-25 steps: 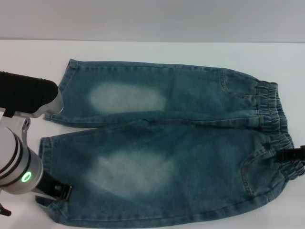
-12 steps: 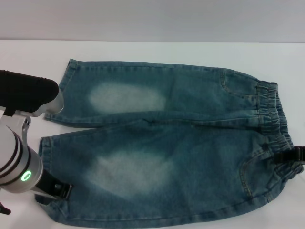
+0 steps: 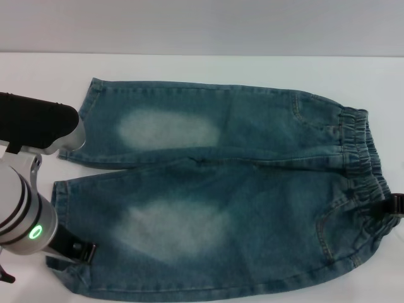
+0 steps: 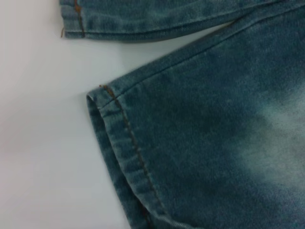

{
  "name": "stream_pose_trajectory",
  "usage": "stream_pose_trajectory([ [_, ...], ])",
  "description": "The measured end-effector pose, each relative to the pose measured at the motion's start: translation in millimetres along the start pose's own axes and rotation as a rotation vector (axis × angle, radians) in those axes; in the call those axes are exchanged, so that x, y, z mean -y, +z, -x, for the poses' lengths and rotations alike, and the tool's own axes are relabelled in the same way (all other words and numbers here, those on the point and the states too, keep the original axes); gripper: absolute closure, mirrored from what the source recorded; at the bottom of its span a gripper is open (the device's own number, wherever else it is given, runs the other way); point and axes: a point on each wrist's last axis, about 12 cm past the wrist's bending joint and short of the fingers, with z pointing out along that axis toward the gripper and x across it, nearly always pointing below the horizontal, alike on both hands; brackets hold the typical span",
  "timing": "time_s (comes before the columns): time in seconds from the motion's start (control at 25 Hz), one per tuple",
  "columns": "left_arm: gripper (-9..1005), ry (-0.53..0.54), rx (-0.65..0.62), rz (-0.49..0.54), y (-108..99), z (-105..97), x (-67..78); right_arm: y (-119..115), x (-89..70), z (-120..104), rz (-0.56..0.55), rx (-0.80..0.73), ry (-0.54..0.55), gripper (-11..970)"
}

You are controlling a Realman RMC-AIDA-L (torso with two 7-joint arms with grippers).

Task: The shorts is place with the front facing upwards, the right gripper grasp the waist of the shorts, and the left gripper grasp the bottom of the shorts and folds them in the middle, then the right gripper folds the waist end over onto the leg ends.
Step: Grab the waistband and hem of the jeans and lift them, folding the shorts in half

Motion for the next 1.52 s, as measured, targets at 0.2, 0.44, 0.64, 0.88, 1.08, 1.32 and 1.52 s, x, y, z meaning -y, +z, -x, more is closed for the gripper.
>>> stream_pose_trajectory([
  [0.2,994,-0.003,0.004,-0.002,2,0,-0.7,-1,-1.9,0,0.032,0.010,0.002,935],
  [0.44,995,-0.014,0.022,-0.006,0,0,-2.7,-1,-4.9,0,0.092,0.035,0.005,948],
  [0.64,995,-0.034,0.093,-0.012,-5,4,-7.4,-6,-0.1,2,0.214,0.112,0.056,948],
  [0.88,995,-0.082,0.207,-0.023,-7,13,-22.1,-8,16.5,6,0.397,0.253,0.160,949],
  [1.08,994,-0.145,0.326,-0.023,-9,21,-42.5,-4,40.4,1,0.576,0.427,0.298,949],
  [1.32,994,-0.231,0.456,-0.020,-6,33,-69.2,1,63.3,-9,0.707,0.589,0.438,949],
  [1.52,995,-0.273,0.537,-0.064,1,44,-75.6,2,70.6,-15,0.738,0.681,0.507,950],
])
